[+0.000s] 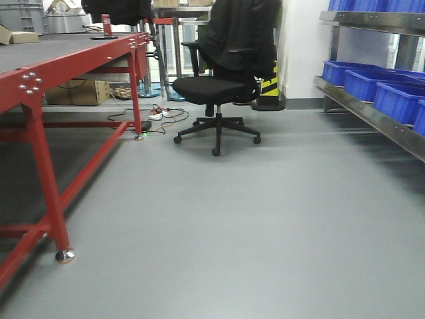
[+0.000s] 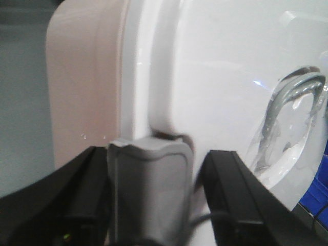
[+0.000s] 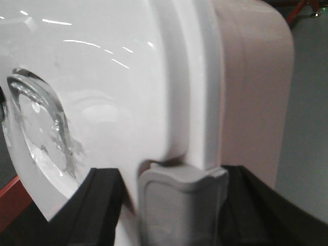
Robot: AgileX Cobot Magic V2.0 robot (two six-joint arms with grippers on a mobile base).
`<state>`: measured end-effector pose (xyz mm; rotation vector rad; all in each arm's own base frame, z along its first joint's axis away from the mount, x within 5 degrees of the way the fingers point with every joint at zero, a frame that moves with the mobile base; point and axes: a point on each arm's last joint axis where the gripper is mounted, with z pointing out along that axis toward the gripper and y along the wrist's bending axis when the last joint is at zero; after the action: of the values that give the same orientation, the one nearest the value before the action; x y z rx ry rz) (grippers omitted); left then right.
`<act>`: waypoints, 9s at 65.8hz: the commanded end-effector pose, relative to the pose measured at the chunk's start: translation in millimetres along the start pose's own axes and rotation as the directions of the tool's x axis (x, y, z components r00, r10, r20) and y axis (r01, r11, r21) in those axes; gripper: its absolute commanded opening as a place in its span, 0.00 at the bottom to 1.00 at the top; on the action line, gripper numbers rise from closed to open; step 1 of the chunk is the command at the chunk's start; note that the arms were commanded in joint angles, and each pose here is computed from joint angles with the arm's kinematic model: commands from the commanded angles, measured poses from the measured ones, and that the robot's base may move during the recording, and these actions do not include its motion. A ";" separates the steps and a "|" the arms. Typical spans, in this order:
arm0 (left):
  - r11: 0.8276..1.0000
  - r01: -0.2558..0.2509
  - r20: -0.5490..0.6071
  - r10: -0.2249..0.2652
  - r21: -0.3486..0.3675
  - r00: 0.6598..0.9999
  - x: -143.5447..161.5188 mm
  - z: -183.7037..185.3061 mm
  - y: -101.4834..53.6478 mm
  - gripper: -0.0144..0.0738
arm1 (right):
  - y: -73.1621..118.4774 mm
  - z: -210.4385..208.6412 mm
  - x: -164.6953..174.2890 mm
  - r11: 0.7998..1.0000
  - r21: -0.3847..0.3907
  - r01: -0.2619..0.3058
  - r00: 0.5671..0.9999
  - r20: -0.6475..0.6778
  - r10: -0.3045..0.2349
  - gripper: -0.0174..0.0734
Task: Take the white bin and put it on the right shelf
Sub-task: 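Carry the bin with both grippers, turning the base toward the shelves, then drive the base up to the metal shelf rack holding the bin, then raise the held bin with both grippers above the upper shelf lip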
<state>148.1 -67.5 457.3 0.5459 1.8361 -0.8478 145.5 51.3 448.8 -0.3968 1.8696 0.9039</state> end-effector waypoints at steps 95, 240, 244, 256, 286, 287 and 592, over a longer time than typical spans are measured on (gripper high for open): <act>0.988 0.003 0.080 -0.016 0.155 0.997 -12.0 -6.9 -23.8 0.41 | 36.5 -9.8 -10.1 0.964 -0.265 -0.021 0.997 0.061 0.038 0.65; 0.988 0.003 0.080 -0.016 0.155 0.997 -12.0 -6.9 -23.8 0.41 | 36.5 -9.8 -10.2 0.964 -0.264 -0.021 0.997 0.061 0.038 0.65; 0.988 0.003 0.080 -0.016 0.155 0.997 -12.0 -6.9 -23.8 0.41 | 36.5 -9.8 -10.2 0.964 -0.264 -0.021 0.997 0.061 0.038 0.65; 0.988 0.003 0.080 -0.016 0.155 0.997 -12.0 -6.9 -23.8 0.41 | 36.5 -9.8 -10.1 0.964 -0.265 -0.021 0.997 0.061 0.038 0.65; 0.988 0.005 0.079 -0.017 0.155 0.997 -12.1 -6.5 -23.3 0.41 | 36.5 -9.8 -10.1 0.964 -0.265 -0.021 0.997 0.061 0.038 0.65; 0.988 0.005 0.079 -0.017 0.155 0.997 -12.1 -6.5 -23.3 0.41 | 36.5 -9.8 -10.1 0.964 -0.265 -0.021 0.997 0.061 0.038 0.65; 0.844 0.465 0.011 -0.485 0.269 0.874 -11.1 98.5 92.4 0.42 | -84.1 74.4 -21.6 0.826 -0.286 -0.486 0.871 -0.082 0.484 0.65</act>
<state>290.4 -68.0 387.5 0.1286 1.9483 -1.2511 269.6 32.1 386.2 0.0262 2.0100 1.2940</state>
